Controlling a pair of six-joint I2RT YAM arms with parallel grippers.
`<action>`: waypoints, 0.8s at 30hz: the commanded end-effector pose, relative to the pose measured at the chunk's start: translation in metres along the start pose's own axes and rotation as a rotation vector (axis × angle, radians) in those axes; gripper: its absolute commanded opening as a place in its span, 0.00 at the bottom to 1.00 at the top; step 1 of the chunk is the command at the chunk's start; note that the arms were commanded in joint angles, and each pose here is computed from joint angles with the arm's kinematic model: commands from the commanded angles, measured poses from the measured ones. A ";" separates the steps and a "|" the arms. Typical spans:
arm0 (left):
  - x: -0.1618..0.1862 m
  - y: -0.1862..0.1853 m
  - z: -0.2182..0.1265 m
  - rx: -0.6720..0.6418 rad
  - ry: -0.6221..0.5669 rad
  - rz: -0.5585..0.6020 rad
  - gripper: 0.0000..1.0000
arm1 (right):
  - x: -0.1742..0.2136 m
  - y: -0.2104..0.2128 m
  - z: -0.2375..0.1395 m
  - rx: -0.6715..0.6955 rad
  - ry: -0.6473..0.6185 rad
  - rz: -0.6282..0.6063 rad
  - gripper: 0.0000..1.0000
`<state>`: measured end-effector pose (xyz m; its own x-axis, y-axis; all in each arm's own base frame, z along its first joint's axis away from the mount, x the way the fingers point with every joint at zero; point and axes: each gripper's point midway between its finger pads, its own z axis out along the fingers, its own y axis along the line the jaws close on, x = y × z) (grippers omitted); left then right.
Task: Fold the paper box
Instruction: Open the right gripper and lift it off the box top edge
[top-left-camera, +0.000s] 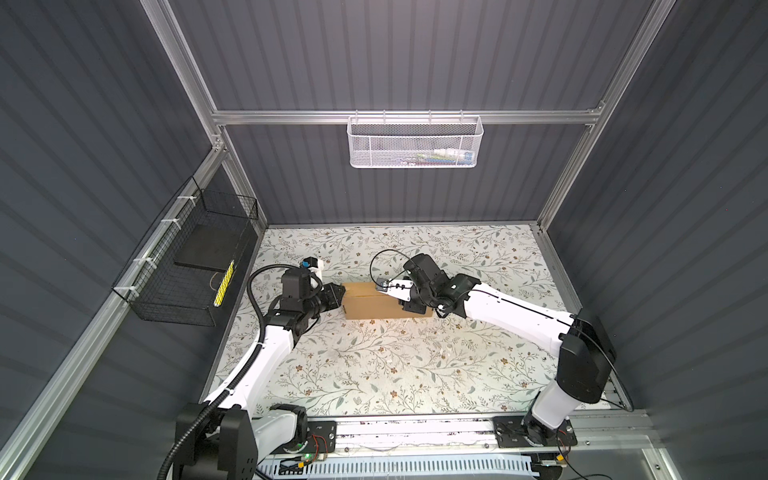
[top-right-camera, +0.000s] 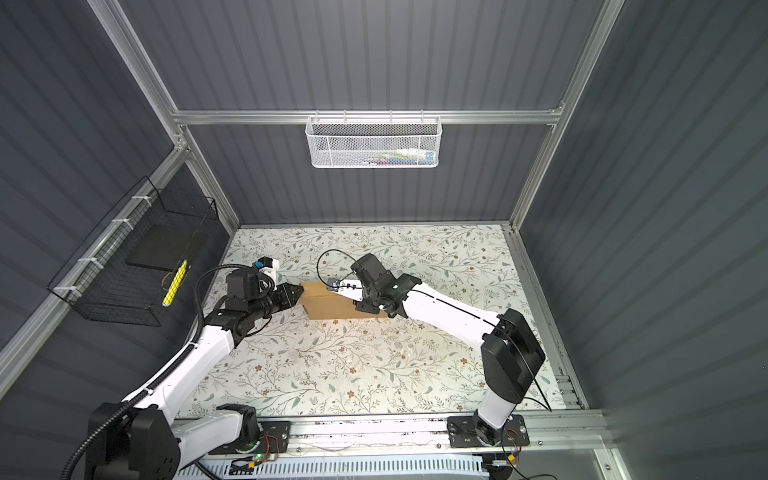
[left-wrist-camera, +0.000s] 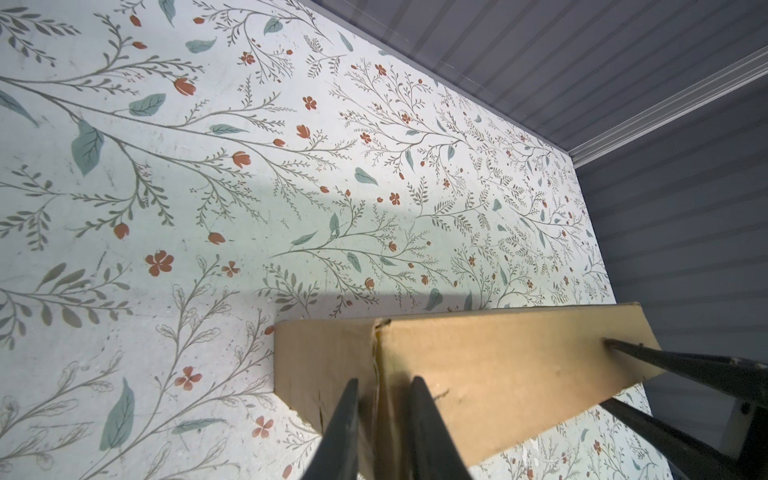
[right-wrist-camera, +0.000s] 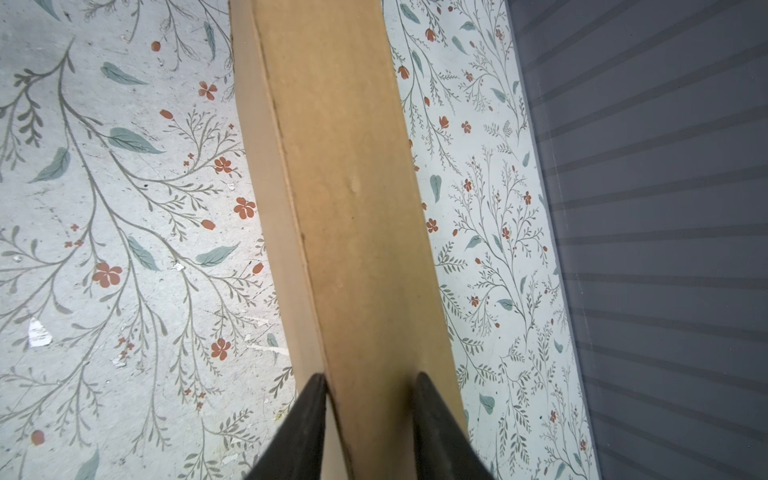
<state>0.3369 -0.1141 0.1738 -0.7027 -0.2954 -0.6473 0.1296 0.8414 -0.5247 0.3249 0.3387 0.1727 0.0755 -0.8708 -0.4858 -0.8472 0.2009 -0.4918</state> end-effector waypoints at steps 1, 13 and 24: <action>0.027 0.030 -0.002 -0.120 0.065 -0.028 0.20 | 0.004 0.005 0.005 -0.037 0.024 0.015 0.35; 0.035 0.039 0.000 -0.146 0.081 -0.020 0.06 | -0.004 -0.003 -0.002 -0.013 -0.013 0.055 0.41; 0.032 0.037 0.003 -0.139 0.081 -0.013 0.06 | -0.020 -0.020 -0.042 0.025 -0.145 0.168 0.52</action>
<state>0.3402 -0.1043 0.1762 -0.6641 -0.3038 -0.6831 0.1118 0.8631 -0.4925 0.3242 0.3355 0.1995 0.0250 -0.8105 -0.5853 -0.8443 0.2963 -0.4465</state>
